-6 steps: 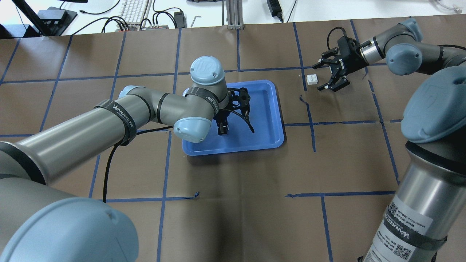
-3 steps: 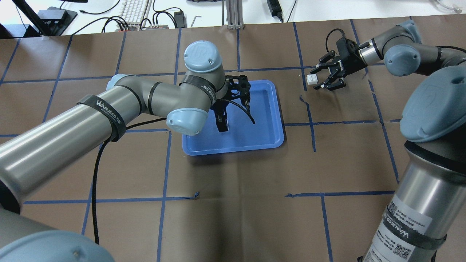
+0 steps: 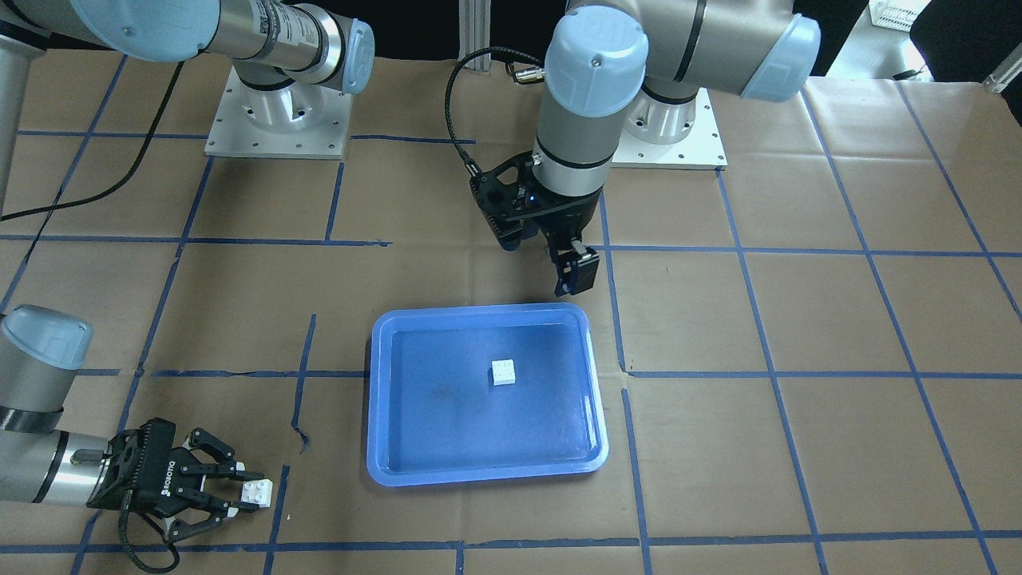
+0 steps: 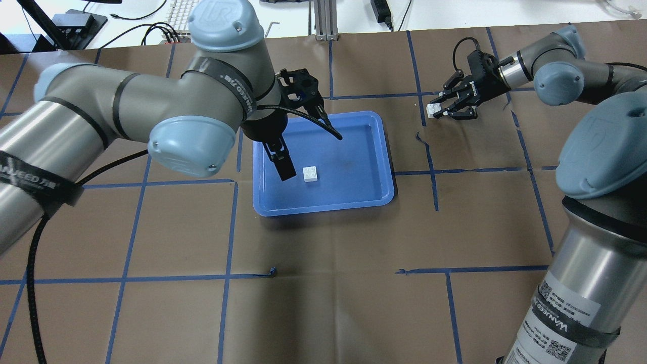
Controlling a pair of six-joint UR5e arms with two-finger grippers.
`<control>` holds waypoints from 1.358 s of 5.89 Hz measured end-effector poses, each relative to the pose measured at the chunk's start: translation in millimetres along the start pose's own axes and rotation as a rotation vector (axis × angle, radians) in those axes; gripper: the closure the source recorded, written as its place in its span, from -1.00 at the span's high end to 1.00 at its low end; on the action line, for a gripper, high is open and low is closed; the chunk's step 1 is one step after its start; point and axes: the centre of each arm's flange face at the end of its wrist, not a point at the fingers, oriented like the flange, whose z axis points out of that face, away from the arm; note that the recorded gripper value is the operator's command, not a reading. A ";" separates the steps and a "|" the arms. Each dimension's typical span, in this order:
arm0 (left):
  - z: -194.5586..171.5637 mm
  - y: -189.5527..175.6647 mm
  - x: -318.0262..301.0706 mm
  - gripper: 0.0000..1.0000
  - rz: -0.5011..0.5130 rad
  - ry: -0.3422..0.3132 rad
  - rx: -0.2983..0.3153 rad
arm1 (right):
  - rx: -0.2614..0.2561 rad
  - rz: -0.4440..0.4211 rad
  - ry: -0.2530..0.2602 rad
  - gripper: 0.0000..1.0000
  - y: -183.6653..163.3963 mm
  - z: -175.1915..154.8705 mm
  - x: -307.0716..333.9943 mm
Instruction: Assemble white blocks and place on blue tray
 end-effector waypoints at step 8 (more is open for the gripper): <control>-65.7 55.4 -10.1 0.98 -0.940 -0.038 0.077 | -0.049 0.103 0.051 -0.55 -214.5 10.6 -122.0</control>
